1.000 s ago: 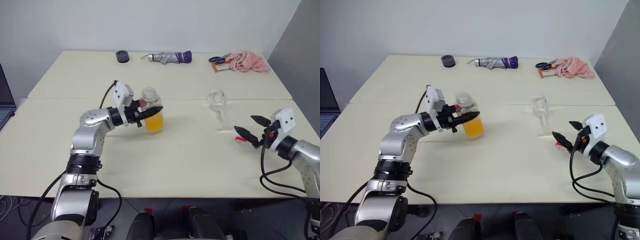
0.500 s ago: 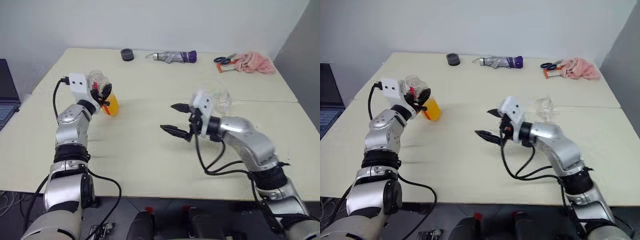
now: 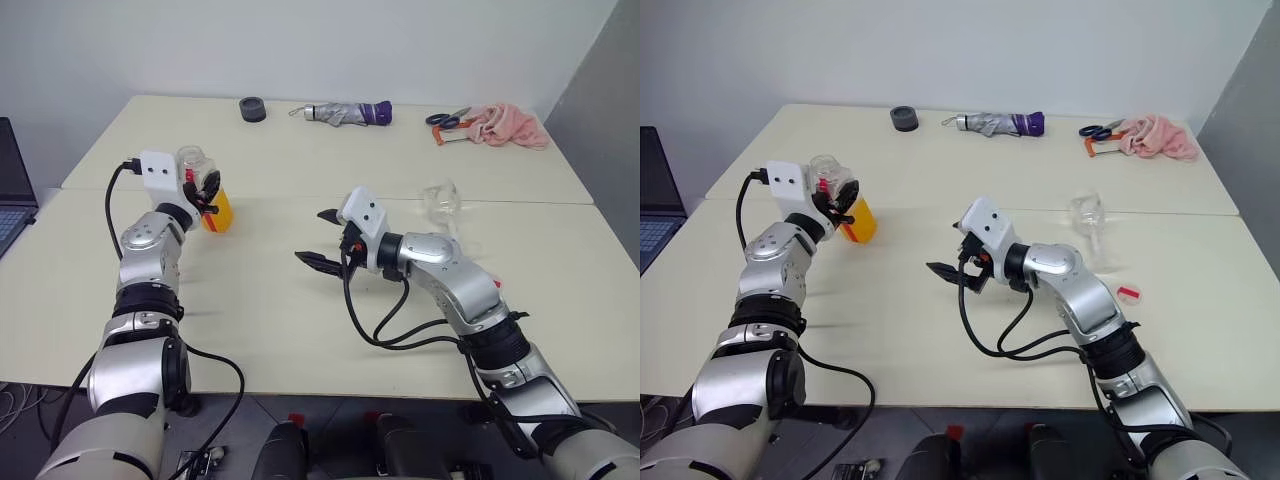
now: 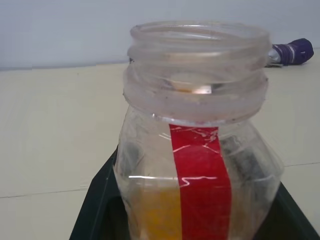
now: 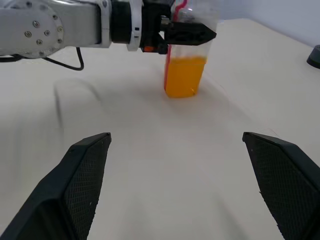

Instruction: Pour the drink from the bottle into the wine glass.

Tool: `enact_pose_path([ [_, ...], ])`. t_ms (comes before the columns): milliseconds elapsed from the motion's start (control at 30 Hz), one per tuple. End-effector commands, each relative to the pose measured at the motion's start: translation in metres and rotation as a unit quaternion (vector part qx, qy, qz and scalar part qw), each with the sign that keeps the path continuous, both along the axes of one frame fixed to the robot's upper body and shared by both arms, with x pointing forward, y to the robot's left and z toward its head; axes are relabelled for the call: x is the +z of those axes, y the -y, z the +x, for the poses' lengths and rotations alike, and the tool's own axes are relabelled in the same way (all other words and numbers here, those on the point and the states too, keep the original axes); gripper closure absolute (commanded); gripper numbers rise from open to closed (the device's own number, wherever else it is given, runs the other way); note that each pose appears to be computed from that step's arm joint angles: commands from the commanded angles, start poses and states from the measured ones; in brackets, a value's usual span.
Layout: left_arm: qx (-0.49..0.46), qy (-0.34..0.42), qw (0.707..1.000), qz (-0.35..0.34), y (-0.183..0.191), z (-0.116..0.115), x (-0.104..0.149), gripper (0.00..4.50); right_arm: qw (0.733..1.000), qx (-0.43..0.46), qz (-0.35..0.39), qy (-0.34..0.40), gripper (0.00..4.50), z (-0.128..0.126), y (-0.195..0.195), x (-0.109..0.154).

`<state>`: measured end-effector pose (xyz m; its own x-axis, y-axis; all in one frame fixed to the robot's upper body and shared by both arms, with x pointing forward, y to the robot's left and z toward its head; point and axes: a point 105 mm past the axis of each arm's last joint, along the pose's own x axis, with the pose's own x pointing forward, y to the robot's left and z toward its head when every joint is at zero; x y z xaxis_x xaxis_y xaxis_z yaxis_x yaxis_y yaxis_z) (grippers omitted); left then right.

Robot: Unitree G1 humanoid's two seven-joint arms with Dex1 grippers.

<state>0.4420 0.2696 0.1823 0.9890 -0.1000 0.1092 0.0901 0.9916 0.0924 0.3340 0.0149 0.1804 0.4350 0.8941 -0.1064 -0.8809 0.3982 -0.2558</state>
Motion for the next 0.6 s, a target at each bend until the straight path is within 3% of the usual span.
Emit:
enact_pose_path([
  [33,0.011,0.030,0.999,-0.001,0.0004,0.0025,0.0160,2.41,0.999,0.008,0.011,0.032,0.00,-0.0031,-0.0041,0.0162],
  [300,0.009,0.035,0.999,-0.019,0.0014,0.0016,0.0140,0.03,0.999,0.009,0.012,0.032,0.00,-0.0043,-0.0033,0.0160],
  [600,0.007,0.032,0.999,-0.018,-0.0004,-0.0020,0.0082,0.03,0.999,0.020,0.011,0.027,0.00,-0.0090,-0.0040,0.0139],
])
